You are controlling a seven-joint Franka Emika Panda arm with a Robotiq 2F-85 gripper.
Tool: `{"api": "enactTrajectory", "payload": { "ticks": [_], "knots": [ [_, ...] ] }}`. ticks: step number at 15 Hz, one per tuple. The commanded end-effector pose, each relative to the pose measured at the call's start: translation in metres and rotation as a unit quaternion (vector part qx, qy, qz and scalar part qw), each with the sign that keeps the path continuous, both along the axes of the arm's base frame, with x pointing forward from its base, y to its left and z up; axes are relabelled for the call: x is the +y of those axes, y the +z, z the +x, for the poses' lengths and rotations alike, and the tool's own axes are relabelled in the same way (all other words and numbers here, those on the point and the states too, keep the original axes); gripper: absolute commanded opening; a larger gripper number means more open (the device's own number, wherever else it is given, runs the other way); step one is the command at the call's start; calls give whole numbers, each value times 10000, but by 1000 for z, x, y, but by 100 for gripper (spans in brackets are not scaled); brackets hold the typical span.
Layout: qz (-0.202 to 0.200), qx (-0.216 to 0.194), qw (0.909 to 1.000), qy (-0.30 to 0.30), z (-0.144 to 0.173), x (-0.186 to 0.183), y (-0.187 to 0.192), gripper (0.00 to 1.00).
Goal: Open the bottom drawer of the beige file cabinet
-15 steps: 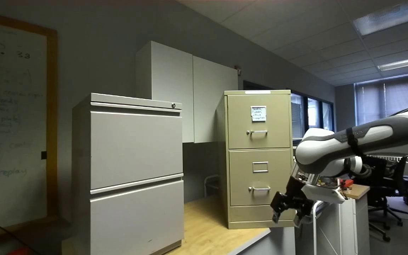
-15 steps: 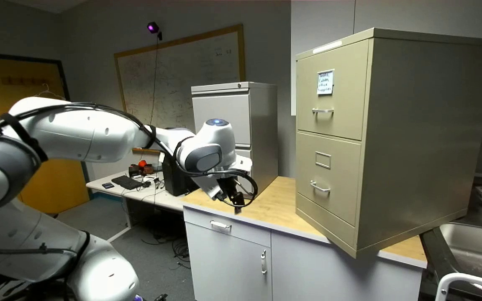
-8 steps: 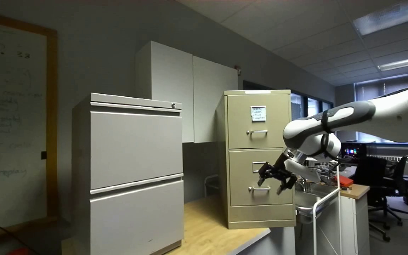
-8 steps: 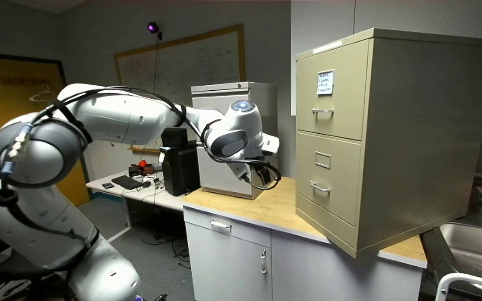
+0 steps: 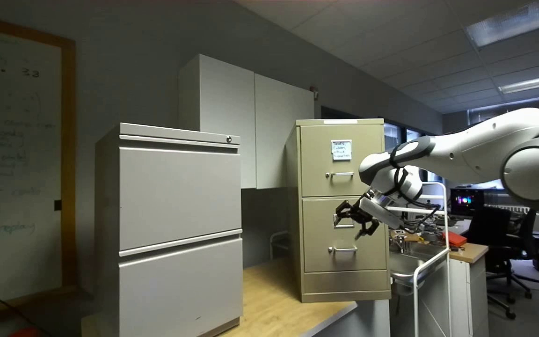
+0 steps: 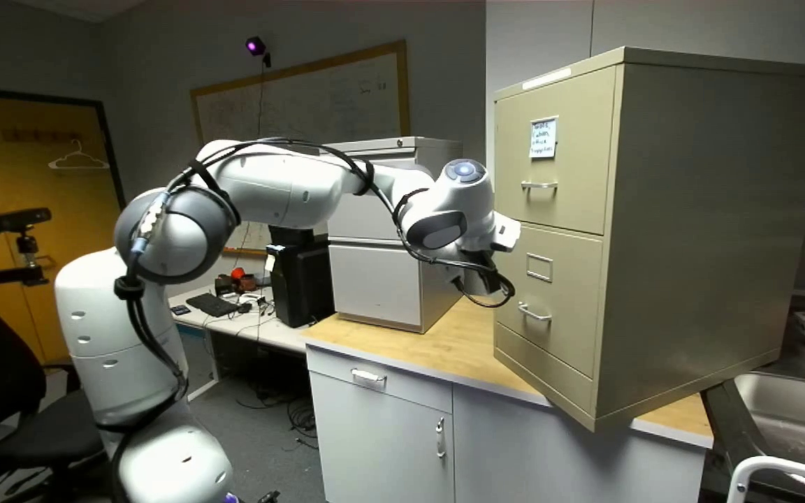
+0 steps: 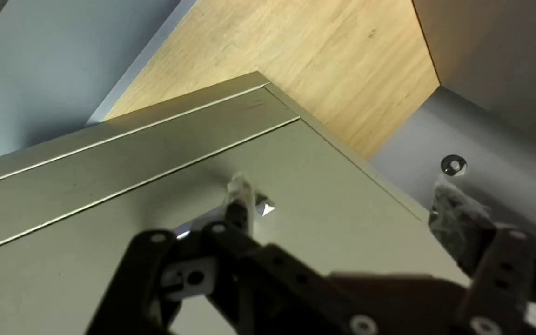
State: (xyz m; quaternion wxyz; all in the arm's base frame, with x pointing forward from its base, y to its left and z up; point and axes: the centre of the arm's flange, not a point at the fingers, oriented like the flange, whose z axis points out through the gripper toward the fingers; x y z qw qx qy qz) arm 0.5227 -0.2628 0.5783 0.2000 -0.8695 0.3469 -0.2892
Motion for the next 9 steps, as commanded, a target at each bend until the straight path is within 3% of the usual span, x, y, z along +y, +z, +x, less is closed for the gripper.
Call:
{"api": "enactTrajectory", "payload": {
  "ticks": [1, 9],
  "knots": [
    [191, -15, 9997, -170, 44, -46, 6, 100],
    [630, 290, 9967, -415, 73, -100, -40, 100]
  ]
}}
